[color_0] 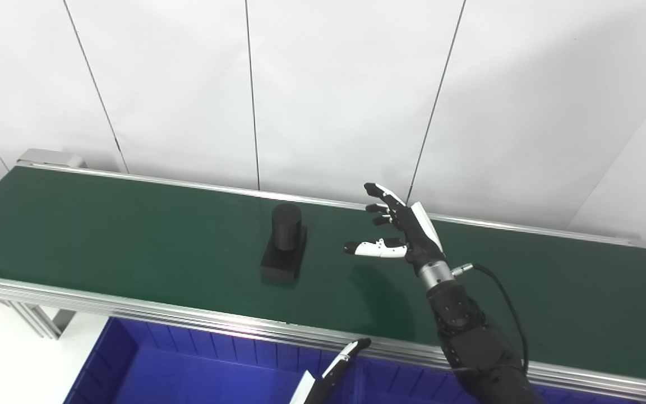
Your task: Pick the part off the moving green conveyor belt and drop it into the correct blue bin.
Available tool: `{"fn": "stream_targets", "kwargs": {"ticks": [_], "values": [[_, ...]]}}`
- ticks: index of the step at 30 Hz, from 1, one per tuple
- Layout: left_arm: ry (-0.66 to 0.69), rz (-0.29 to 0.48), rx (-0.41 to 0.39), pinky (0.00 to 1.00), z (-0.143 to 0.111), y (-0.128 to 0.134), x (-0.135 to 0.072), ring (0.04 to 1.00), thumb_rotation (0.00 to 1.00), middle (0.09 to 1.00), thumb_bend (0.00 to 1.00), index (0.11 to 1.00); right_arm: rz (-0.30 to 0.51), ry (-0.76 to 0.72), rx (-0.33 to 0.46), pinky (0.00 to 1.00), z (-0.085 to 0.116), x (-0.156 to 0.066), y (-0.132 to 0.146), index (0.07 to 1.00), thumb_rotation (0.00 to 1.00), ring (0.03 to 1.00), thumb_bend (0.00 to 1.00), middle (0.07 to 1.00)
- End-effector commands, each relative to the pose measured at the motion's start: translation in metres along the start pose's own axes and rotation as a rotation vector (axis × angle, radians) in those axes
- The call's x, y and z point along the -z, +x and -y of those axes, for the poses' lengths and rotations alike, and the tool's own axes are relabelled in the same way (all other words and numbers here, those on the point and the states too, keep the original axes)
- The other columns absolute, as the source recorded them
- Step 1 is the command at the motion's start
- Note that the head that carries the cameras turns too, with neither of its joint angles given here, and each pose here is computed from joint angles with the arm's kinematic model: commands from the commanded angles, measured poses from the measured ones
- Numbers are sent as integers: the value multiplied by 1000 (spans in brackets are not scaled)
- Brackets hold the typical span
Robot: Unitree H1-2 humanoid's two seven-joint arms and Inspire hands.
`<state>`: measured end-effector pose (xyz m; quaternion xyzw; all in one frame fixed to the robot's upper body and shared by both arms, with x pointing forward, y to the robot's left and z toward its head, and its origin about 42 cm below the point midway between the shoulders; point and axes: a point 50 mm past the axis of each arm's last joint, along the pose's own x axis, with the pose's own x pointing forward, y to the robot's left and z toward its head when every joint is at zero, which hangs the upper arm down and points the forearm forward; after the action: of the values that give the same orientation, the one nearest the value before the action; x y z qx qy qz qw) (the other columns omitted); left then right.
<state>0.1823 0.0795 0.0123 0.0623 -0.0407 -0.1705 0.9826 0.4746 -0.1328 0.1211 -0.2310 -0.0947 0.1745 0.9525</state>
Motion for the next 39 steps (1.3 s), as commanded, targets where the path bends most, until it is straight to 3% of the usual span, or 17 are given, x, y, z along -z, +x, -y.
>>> {"fn": "stream_targets", "kwargs": {"ticks": [1, 2, 8, 12, 24, 39], "values": [[-87, 54, 3, 913, 25, -2, -18, 964, 920, 958, 772, 905, 87, -23, 16, 879, 4, -27, 20, 896, 413, 817, 998, 886], [-90, 54, 3, 905, 26, -2, -18, 963, 914, 958, 771, 903, 85, -19, 14, 930, 3, -27, 21, 894, 399, 819, 994, 883], [-72, 67, 5, 891, 26, -1, -20, 953, 915, 958, 758, 906, 59, -24, -1, 728, -2, -27, 27, 879, 384, 792, 1000, 888], [-85, 64, 5, 877, 28, -1, -20, 954, 901, 957, 774, 902, 47, -48, -16, 692, -2, -29, 33, 879, 383, 780, 1000, 877], [-82, 74, 8, 869, 31, -2, -23, 946, 906, 952, 769, 901, 22, -78, -39, 768, -6, -27, 36, 880, 396, 807, 1000, 864], [-90, 73, 6, 861, 31, -5, -24, 947, 899, 948, 791, 893, 28, -95, -54, 742, -8, -26, 34, 854, 399, 793, 1000, 858]]}}
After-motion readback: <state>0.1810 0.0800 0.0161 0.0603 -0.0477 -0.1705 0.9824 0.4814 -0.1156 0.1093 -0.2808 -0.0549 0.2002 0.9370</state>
